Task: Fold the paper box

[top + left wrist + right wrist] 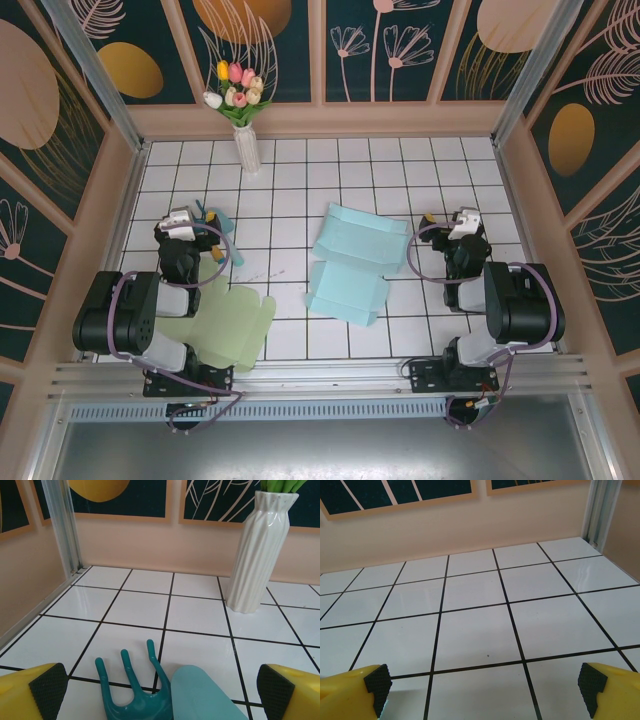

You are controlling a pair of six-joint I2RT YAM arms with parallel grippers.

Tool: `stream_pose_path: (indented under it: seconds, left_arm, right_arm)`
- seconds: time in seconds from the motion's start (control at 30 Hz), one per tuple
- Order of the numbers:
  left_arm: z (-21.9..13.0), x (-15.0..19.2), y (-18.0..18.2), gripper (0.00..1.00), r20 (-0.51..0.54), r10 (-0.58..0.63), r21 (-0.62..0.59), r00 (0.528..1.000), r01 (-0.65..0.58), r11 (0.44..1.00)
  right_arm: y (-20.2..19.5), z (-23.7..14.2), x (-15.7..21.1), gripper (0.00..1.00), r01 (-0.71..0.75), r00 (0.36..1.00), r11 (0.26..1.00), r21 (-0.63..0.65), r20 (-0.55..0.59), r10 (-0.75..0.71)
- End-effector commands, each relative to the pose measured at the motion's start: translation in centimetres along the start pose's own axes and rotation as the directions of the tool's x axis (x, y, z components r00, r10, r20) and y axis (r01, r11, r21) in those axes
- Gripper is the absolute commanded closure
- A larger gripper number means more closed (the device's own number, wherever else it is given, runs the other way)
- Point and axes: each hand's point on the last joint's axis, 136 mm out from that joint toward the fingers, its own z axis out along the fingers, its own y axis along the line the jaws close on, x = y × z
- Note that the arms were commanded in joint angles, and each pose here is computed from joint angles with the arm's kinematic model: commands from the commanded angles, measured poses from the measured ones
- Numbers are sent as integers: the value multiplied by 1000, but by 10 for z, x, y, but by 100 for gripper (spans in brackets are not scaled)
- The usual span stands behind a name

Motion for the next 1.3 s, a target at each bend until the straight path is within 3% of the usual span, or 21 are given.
stream_pose_path:
  seconds: [0.0,0.1,0.3,0.4,0.53,0.67,0.93,1.27]
  left_arm:
    - [-4,-20,3,1,41,-2,-12,999,2,1000]
    - [-13,-28,17,1,74,-30,-82,997,36,996]
    - [-14,-41,18,1,58,-51,-100,997,57,993]
    - [-21,-62,26,1,103,-220,-133,970,232,963]
    - [-15,-78,-7,1,9,-397,17,918,397,918]
    - [-13,-53,-43,1,-132,-503,31,854,511,859]
    - [-17,-29,-158,2,-347,-347,267,871,447,854]
    - [-7,3,-252,2,-431,-76,408,899,270,872]
  right_arm:
    - [5,4,-10,1,12,1000,1000,-9,24,-12]
    - [-2,0,-22,1,-6,999,999,51,37,4]
    - [-29,-6,-33,1,-102,995,969,226,20,100]
    - [-33,-6,-42,1,-189,980,942,277,-1,197]
    - [-10,6,-52,1,-285,938,920,270,-119,325]
    - [21,11,-33,1,-316,894,899,302,-222,389]
    - [76,3,-1,1,-325,871,931,166,-332,363]
    - [91,-14,14,1,-303,879,945,122,-349,326]
